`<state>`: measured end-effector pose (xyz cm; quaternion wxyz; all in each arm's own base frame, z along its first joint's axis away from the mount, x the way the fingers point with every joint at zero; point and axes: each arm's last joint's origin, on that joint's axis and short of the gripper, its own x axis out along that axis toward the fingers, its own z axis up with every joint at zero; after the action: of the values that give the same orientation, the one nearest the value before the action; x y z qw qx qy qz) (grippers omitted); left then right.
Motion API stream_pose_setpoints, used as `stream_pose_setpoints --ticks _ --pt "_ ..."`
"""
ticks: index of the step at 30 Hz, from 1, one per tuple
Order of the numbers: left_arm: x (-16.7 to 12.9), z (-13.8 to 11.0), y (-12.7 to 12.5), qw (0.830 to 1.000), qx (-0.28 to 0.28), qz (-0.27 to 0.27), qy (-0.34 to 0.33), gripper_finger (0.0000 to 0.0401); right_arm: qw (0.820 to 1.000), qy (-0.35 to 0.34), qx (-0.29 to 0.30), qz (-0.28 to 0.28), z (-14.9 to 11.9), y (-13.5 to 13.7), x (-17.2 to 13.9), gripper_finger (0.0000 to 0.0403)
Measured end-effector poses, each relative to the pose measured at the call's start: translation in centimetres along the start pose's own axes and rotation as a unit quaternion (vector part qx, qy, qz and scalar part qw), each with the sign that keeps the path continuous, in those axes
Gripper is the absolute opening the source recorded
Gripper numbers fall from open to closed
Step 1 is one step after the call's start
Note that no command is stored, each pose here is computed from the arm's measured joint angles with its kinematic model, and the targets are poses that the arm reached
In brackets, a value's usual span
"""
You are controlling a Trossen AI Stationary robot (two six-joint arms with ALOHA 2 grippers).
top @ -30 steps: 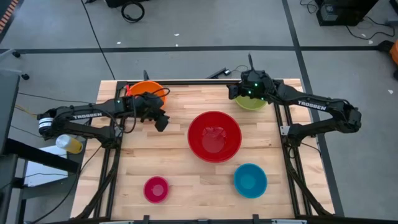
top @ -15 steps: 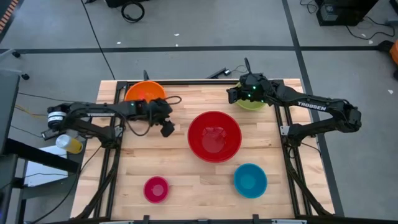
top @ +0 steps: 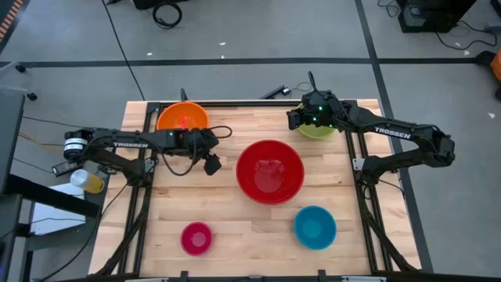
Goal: Nest bowls inside each other
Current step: Stack the orange bowl into the red bowl
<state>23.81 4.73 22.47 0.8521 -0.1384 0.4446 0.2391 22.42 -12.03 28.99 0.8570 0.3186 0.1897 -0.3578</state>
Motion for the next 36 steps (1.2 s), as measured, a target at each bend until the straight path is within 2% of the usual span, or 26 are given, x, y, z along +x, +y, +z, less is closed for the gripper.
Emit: stream_pose_setpoints --ticks 4,11,19,27,30,36 --pt "0.0 0.1 0.2 1.0 0.017 0.014 -0.003 0.027 1.0 0.009 0.004 0.014 0.1 -0.2 0.0 0.0119" --pt "-0.5 0.2 1.0 0.999 -0.002 0.03 0.013 0.027 1.0 0.015 0.008 0.022 0.1 -0.1 0.0 0.0119" --pt "-2.6 2.8 2.6 0.997 0.016 0.069 -0.005 0.027 0.999 0.02 0.009 0.03 0.1 -0.1 0.0 0.0119" --pt "0.1 1.2 4.9 0.994 -0.024 0.094 0.058 0.027 0.999 0.02 0.008 0.029 0.0 0.0 0.0 0.0119" --pt "0.9 0.8 5.2 0.99 -0.05 0.1 0.081 0.027 0.999 0.02 0.007 0.03 0.0 0.0 0.0 0.0119" --pt "1.7 0.9 5.0 0.99 -0.046 0.1 0.086 0.0251 0.999 0.021 0.007 0.03 0.0 0.0 0.0 0.0119"
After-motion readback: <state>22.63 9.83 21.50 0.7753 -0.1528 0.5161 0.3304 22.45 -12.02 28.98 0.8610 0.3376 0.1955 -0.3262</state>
